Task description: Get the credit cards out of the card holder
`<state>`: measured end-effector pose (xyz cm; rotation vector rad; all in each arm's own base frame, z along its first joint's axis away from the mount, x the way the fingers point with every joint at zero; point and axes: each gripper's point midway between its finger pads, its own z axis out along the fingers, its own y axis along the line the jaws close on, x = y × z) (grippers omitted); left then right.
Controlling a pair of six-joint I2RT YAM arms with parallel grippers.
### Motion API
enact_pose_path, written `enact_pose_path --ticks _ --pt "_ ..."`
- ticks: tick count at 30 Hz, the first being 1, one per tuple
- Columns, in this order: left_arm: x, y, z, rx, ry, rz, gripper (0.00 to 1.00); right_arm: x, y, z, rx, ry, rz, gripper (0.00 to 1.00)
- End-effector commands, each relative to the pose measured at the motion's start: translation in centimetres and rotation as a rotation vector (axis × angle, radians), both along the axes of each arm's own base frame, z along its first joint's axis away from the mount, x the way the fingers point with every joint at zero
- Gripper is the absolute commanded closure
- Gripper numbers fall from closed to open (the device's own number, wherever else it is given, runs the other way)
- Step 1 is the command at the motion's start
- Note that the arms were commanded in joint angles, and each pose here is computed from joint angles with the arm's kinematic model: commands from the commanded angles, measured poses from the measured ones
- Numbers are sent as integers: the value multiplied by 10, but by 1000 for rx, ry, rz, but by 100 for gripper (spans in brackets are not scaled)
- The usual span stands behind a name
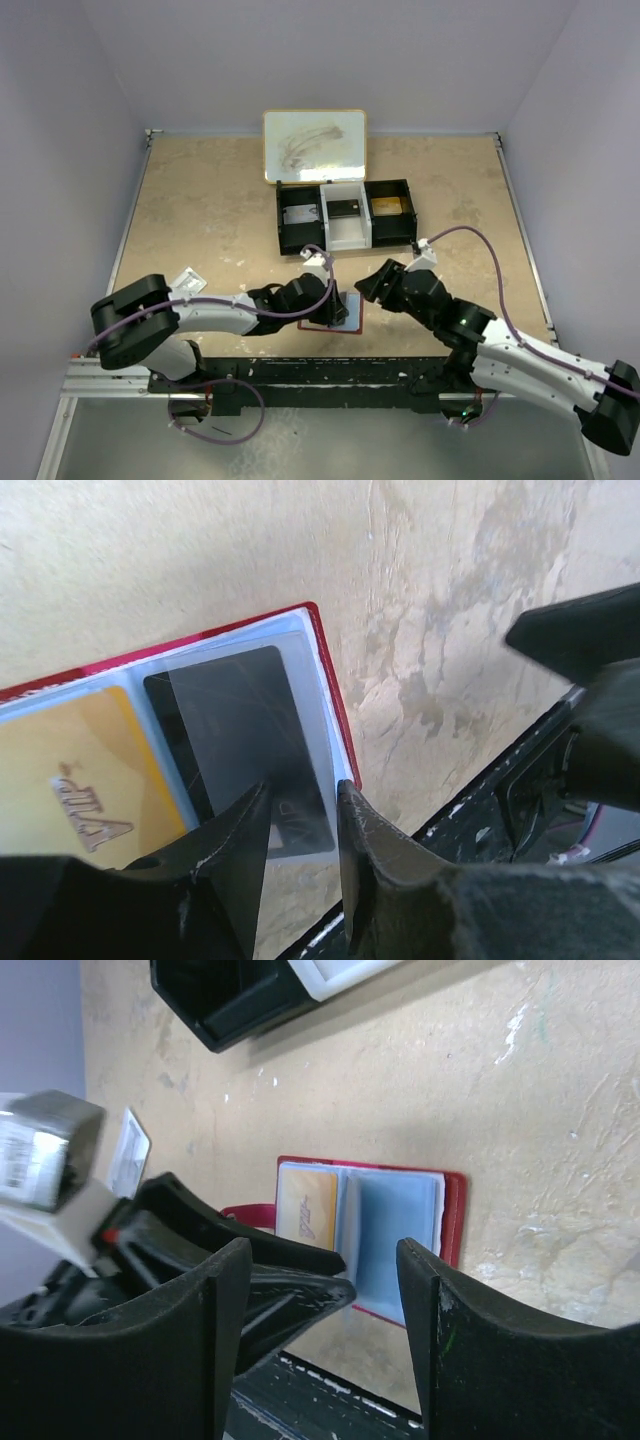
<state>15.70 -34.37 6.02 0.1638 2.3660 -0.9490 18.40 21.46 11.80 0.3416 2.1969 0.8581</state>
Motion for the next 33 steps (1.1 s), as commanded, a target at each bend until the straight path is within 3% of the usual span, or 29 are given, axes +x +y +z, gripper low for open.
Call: enact_pose_path --ticks 1,11,19,26,33 --pt "-6 -31 17 -61 -33 -74 69 3 -24 6 -25 -24 -87 36" --pt "7 6 43 -15 -123 56 67 0 19 12 13 -62 117 39" --pt "11 48 31 42 -127 184 67 -1 51 -19 -57 29 248 46" --pt "11 46 22 17 -102 207 65 -7 59 -42 -83 83 298 52" --pt "8 31 8 -5 -52 182 55 -11 53 -59 -99 125 278 60"
